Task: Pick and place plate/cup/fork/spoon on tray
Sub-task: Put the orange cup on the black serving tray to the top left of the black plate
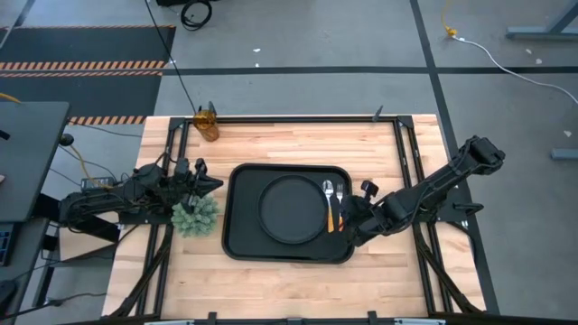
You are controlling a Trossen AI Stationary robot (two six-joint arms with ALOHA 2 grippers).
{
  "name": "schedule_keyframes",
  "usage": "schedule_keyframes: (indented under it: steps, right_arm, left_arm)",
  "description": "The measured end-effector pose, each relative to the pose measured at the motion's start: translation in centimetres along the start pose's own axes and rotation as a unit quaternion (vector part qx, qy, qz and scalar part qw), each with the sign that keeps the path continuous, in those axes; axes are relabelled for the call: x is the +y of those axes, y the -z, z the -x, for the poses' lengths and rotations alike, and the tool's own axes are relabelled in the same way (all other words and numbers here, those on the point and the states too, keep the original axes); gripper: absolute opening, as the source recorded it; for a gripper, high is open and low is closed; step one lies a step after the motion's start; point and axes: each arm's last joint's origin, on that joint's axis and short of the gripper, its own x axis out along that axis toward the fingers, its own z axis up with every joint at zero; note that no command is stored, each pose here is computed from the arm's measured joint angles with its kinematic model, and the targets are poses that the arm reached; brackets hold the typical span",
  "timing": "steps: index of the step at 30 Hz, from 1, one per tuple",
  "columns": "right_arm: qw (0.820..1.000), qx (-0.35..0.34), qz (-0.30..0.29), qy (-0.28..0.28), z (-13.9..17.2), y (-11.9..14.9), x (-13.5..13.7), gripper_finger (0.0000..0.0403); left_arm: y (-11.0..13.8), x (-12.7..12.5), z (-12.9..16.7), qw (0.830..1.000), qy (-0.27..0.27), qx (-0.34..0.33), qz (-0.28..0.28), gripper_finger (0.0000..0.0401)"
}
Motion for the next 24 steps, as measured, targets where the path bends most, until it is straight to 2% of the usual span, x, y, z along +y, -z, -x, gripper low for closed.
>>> schedule_keyframes:
  steps: [3,11,16,21,24]
  right_arm:
    - [1.0,0.0,0.028,0.001,-0.1,-0.1,-0.1,0.0055]
    - [0.998,0.009,-0.009,-0.059,0.0,-0.4,0.7,0.0055]
    - [0.996,-0.012,-0.018,-0.086,0.7,-0.2,1.7,0.0051]
    - [0.995,-0.02,-0.011,-0.101,1.6,0.1,1.7,0.0042]
    - [0.994,-0.026,-0.008,-0.11,2.7,0.3,1.1,0.0036]
  left_arm:
    - [0.0,0.0,0.0,1.0,0.0,0.001,0.001,0.0011]
    - [-0.1,0.0,0.0,1.0,-0.004,-0.01,-0.01,0.0011]
    - [-1.4,-0.2,0.1,0.996,-0.027,-0.089,-0.015,0.0011]
    - [-3.0,-1.0,0.6,0.984,0.009,-0.179,-0.015,0.0011]
    - [-3.6,-1.3,0.8,0.977,0.022,-0.209,-0.023,0.0011]
